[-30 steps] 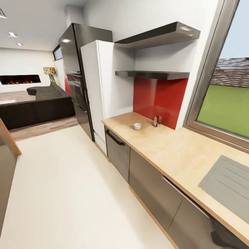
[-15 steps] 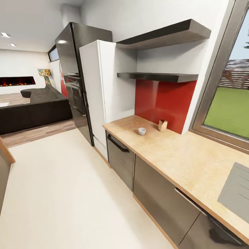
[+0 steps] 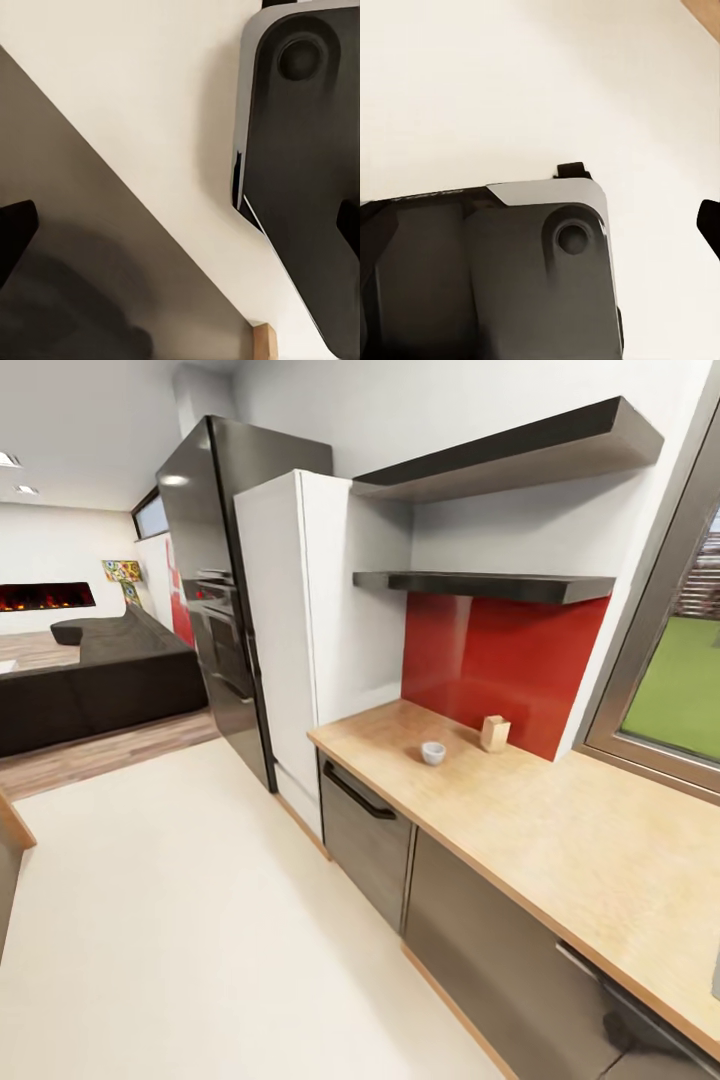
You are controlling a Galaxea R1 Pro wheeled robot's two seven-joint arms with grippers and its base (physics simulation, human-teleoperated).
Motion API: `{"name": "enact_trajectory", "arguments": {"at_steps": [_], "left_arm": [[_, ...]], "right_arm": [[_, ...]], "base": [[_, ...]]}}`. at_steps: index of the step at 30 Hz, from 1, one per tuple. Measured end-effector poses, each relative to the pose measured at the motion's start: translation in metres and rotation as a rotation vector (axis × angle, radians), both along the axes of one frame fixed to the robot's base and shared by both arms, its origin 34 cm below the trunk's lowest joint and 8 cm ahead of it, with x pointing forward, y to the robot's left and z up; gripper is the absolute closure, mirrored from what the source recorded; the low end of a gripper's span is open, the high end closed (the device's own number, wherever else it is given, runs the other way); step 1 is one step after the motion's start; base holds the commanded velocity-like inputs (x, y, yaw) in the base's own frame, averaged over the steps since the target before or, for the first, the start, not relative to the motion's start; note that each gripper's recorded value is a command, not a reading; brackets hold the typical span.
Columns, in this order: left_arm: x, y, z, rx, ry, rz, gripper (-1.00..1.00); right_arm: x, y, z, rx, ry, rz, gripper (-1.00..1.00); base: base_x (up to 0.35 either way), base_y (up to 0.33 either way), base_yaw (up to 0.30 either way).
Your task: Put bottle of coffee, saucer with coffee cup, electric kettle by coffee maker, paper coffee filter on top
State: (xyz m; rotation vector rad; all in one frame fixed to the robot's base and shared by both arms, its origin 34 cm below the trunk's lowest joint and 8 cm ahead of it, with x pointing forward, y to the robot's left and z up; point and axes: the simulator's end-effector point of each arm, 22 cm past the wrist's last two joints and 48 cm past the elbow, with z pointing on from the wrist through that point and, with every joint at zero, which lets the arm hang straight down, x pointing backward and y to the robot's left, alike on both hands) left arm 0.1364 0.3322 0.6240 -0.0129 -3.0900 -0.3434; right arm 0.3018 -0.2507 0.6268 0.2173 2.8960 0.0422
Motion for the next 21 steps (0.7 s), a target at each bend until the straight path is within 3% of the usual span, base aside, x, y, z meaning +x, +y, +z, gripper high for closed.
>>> {"name": "enact_trajectory", "arguments": {"at_steps": [13,21], "left_arm": [[0.0,-0.0009,-0.0001,-0.002,0.0,-0.001,-1.0],[0.0016,-0.0024,-0.0001,-0.003,-0.004,-0.001,-1.0]], "right_arm": [[0.0,0.0002,0.0,0.001,0.0,0.0,-1.0],[0.0013,0.0006,0.0008,0.003,-0.004,0.0,-1.0]], "base": [[0.264,0.241,-0.002],[0.284,0.219,-0.215]]}}
